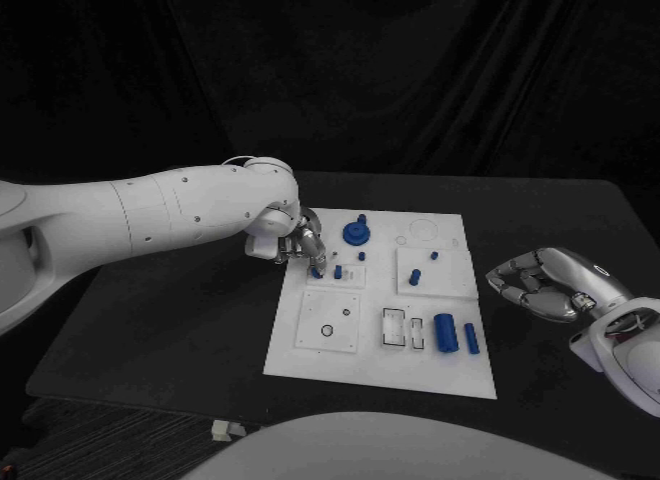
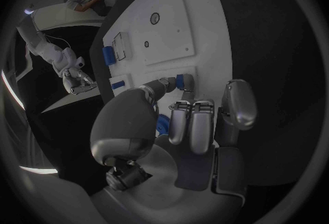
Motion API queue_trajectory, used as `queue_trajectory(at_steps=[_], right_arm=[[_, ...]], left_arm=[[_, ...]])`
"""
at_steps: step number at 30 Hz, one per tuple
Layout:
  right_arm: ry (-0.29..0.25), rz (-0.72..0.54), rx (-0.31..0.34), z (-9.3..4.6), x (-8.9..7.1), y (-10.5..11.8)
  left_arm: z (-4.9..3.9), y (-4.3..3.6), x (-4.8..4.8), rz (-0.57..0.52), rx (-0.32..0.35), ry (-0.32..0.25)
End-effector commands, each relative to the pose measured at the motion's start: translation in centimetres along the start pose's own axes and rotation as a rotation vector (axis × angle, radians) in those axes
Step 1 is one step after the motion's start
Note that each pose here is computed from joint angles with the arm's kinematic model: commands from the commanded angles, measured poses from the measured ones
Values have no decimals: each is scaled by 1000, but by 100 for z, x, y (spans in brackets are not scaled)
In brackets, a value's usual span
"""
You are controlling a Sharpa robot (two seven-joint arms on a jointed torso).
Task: Assemble the parts on the task board
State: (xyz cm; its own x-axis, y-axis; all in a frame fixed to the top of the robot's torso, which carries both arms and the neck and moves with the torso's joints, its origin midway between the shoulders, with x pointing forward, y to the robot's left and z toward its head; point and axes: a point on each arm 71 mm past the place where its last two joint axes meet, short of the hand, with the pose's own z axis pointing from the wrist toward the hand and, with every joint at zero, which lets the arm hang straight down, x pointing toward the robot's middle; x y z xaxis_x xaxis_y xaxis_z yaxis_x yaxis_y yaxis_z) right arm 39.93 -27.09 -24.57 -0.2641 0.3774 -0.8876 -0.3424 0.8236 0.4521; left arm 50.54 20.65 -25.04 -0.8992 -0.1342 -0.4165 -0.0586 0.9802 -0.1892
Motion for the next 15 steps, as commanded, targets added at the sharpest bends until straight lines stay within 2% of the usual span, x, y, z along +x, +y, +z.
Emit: queue_trajectory(at_steps=[1, 15], right_arm=[[7, -1, 13, -2, 17, -11], [13, 0, 18, -12, 37, -28]], left_arm=[[41, -2, 37, -8, 9, -2], [73, 18, 62, -22, 9, -10]])
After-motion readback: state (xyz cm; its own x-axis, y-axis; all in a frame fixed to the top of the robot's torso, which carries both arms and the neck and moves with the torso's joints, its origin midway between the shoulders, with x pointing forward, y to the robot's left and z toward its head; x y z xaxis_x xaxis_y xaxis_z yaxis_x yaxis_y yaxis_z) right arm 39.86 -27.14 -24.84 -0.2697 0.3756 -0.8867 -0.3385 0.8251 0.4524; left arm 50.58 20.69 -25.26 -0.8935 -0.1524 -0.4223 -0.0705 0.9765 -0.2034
